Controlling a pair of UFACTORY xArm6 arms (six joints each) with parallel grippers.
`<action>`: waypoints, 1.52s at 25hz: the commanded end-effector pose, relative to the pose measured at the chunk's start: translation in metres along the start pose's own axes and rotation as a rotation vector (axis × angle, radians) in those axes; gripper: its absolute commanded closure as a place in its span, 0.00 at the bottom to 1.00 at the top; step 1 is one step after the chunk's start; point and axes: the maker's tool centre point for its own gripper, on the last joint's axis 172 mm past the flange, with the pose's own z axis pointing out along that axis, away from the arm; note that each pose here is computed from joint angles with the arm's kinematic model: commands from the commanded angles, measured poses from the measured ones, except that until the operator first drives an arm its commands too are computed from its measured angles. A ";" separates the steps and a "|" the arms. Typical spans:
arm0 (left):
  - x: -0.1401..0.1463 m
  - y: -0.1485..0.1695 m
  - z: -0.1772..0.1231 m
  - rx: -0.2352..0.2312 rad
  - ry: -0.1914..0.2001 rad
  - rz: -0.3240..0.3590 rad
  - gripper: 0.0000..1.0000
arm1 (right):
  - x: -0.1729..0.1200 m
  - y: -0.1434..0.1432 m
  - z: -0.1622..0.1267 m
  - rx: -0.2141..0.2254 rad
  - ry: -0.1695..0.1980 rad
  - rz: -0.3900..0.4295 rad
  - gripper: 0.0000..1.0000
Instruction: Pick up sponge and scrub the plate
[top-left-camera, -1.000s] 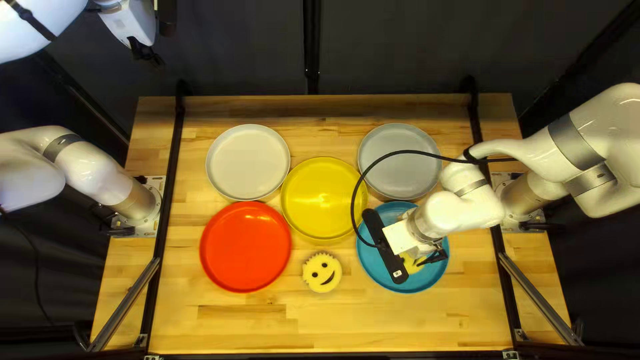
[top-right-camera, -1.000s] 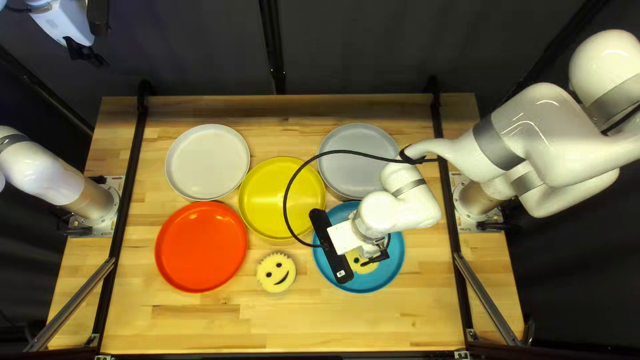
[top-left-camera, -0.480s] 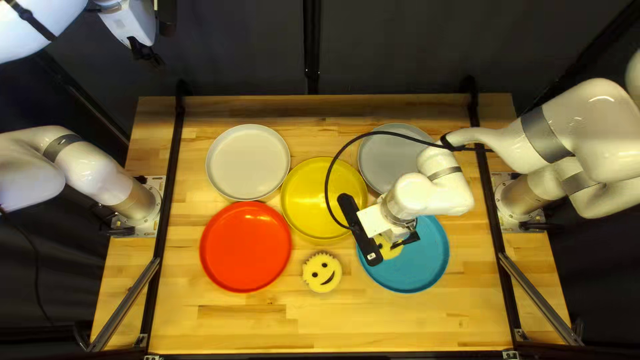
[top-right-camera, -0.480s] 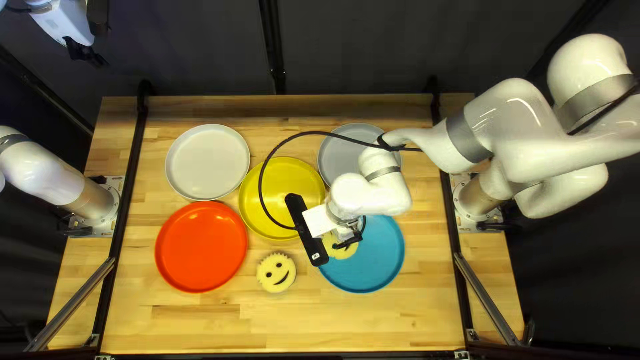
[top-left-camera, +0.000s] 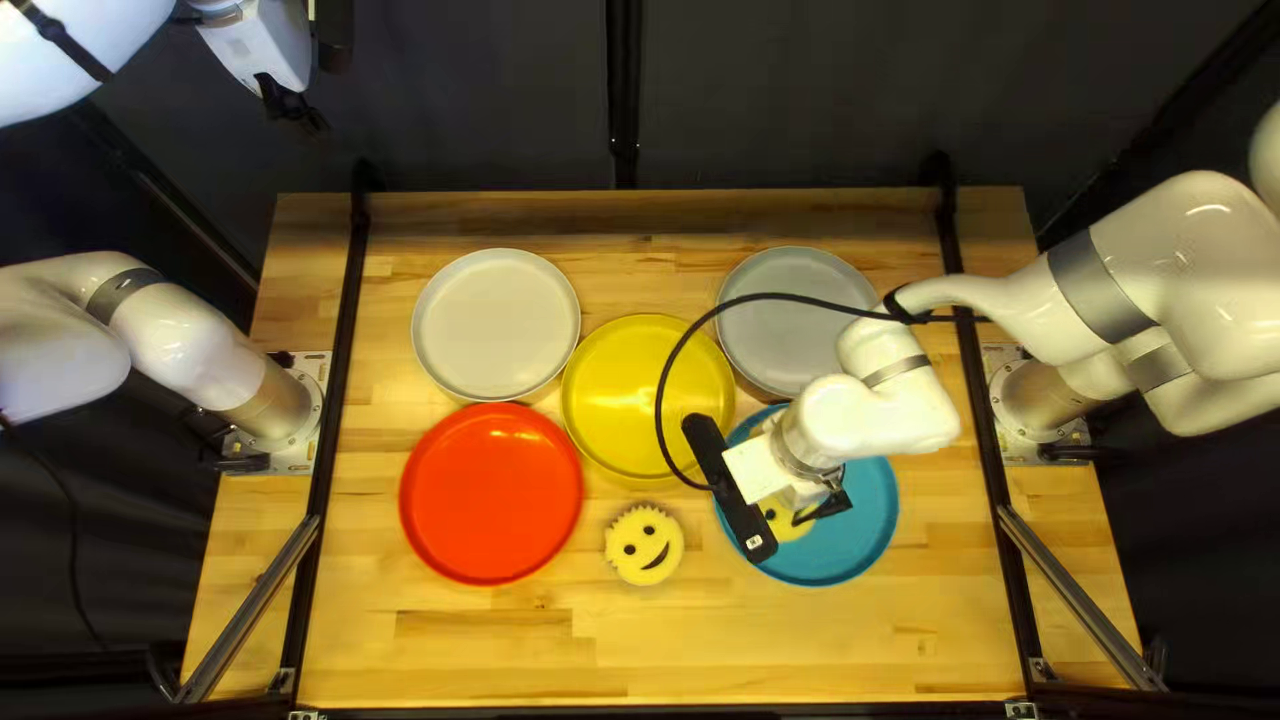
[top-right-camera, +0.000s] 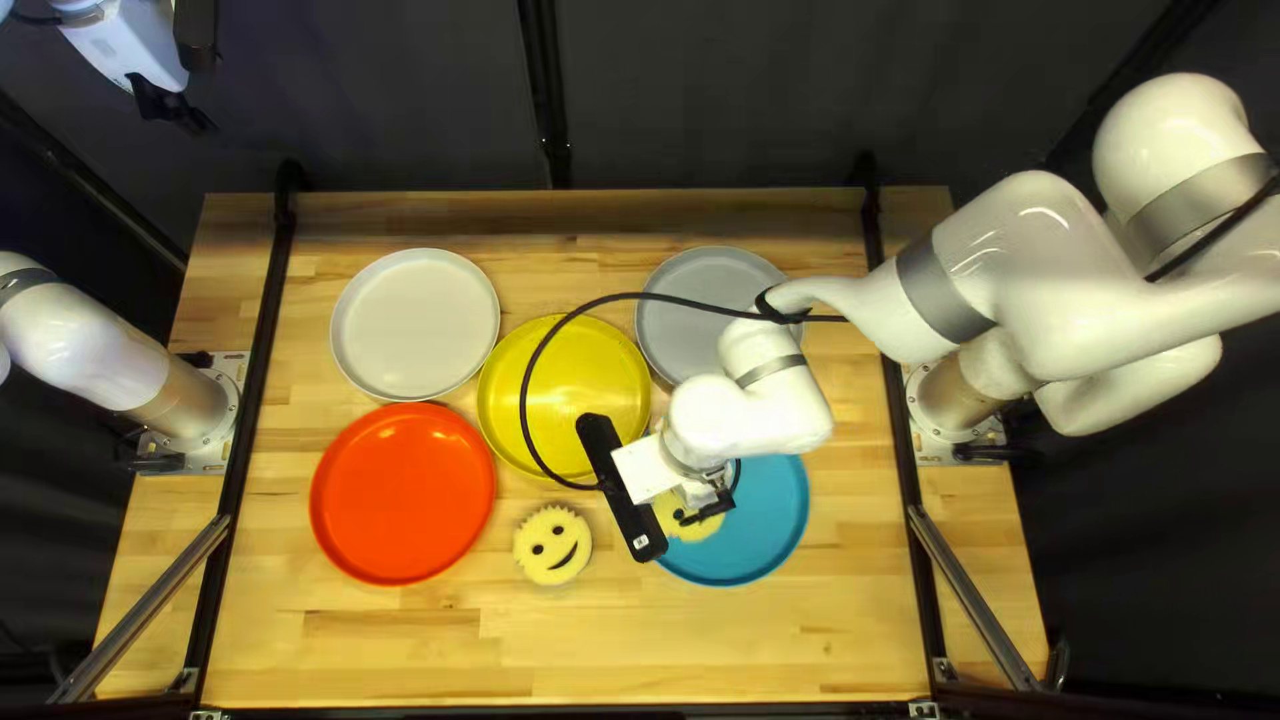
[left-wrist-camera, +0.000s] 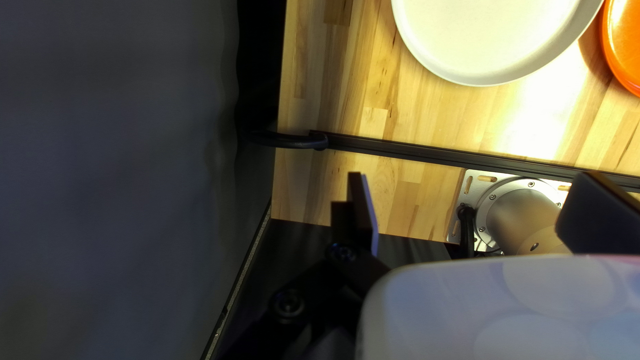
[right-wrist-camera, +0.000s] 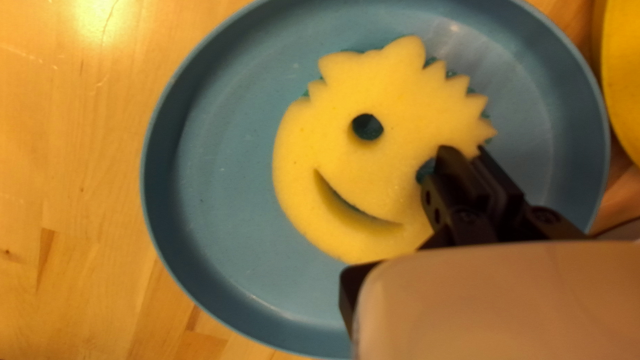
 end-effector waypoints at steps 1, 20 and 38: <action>0.000 0.000 0.000 0.000 0.000 0.000 0.00 | -0.008 -0.011 0.002 -0.001 -0.006 0.002 1.00; 0.000 0.000 0.000 0.000 0.000 0.000 0.00 | -0.020 0.074 0.000 0.004 0.018 0.040 1.00; 0.000 0.000 0.000 0.000 0.000 0.000 0.00 | -0.045 0.070 -0.004 -0.042 0.010 0.028 1.00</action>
